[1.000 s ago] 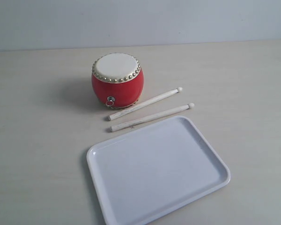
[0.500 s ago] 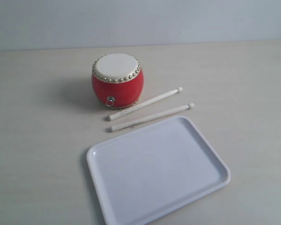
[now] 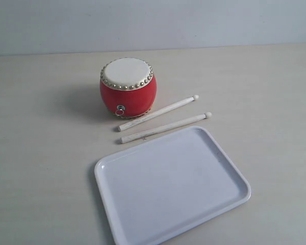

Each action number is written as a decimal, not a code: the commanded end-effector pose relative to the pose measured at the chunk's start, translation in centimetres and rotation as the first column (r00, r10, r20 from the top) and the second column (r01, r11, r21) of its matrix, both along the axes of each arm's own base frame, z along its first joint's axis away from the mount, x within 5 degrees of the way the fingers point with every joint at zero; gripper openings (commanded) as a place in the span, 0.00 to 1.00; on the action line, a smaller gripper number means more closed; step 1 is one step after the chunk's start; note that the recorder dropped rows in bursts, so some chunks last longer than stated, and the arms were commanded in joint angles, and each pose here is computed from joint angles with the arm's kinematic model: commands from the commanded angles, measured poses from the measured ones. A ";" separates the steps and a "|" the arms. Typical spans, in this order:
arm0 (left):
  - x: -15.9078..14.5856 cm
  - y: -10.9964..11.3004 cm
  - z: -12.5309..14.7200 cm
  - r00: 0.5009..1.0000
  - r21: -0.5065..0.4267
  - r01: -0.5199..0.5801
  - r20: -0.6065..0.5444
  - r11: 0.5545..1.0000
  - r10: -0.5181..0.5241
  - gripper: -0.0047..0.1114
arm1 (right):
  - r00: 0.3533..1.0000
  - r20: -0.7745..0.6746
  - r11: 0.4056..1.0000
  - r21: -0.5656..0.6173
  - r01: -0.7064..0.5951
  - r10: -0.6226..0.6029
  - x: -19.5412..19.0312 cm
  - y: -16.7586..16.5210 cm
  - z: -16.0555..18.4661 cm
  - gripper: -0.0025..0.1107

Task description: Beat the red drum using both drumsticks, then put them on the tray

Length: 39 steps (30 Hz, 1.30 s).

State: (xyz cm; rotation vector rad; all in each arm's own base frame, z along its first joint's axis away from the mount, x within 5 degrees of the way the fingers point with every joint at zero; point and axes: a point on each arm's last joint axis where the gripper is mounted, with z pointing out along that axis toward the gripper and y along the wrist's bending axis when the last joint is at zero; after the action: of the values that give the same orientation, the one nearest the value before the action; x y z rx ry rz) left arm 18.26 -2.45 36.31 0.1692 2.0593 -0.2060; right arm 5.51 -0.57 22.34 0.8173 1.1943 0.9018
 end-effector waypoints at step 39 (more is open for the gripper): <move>12.3 -21.6 -10.6 0.408 0.223 0.906 -0.690 0.361 -0.598 0.04 | 1.000 -0.002 1.000 -0.005 -0.003 0.003 0.0 0.0 -0.2 0.02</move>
State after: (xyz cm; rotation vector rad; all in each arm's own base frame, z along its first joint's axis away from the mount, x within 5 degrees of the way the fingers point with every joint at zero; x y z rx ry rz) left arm 31.28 -24.33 24.06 1.7707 2.2946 -0.1969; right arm 5.51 -0.57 22.34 0.8185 1.1937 0.9033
